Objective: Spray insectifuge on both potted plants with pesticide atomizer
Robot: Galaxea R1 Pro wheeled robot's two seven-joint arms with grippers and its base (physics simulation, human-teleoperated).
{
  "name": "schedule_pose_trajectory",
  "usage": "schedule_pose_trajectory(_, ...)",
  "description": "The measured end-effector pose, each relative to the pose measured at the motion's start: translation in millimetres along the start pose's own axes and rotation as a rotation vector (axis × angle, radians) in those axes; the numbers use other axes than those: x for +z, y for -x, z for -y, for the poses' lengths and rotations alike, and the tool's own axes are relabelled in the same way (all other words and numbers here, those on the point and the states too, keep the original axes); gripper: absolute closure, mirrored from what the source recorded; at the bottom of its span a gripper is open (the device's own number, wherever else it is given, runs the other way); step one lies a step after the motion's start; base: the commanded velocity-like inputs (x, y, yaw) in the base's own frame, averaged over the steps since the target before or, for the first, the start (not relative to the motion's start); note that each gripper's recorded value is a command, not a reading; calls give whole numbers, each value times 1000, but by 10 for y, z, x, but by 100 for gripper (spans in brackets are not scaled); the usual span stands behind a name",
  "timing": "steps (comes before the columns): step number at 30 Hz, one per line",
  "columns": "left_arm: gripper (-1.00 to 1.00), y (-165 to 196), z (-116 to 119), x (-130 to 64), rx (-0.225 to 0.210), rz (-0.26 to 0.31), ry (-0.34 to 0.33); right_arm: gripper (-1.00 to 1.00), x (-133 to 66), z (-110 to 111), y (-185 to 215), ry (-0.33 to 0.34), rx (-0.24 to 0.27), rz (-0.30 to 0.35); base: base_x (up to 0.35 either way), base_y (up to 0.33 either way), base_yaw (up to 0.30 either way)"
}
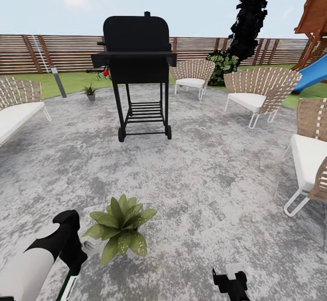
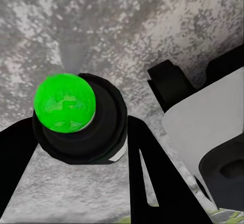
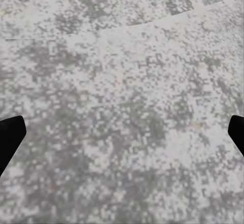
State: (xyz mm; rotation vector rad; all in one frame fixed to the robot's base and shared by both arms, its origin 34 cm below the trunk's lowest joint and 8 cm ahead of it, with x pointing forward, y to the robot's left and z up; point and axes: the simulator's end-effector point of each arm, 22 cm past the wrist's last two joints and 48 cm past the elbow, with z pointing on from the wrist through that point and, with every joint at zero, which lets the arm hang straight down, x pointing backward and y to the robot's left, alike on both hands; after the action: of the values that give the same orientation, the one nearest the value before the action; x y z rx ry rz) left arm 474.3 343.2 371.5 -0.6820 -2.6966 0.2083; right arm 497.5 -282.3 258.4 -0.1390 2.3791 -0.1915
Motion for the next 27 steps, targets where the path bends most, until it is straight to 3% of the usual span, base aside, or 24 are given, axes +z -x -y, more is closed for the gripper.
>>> schedule_pose_trajectory(9,100,115,40,-47,11,20,11,-100,0,-1,-1,0,0,0,0,0,0)
schedule_pose_trajectory(12,100,87,26,-26,9,14,14,-100,0,2,-1,0,-1,0,0,0,0)
schedule_pose_trajectory(18,100,67,-146,-2,8,6,95,-100,0,7,-4,0,-4,-1,0,0,0)
schedule_pose_trajectory(24,100,42,-169,19,7,-1,103,-100,0,8,-2,0,-3,0,0,0,0)
schedule_pose_trajectory(27,100,-85,-176,123,4,-24,100,-100,0,8,-5,0,-4,-1,0,0,0)
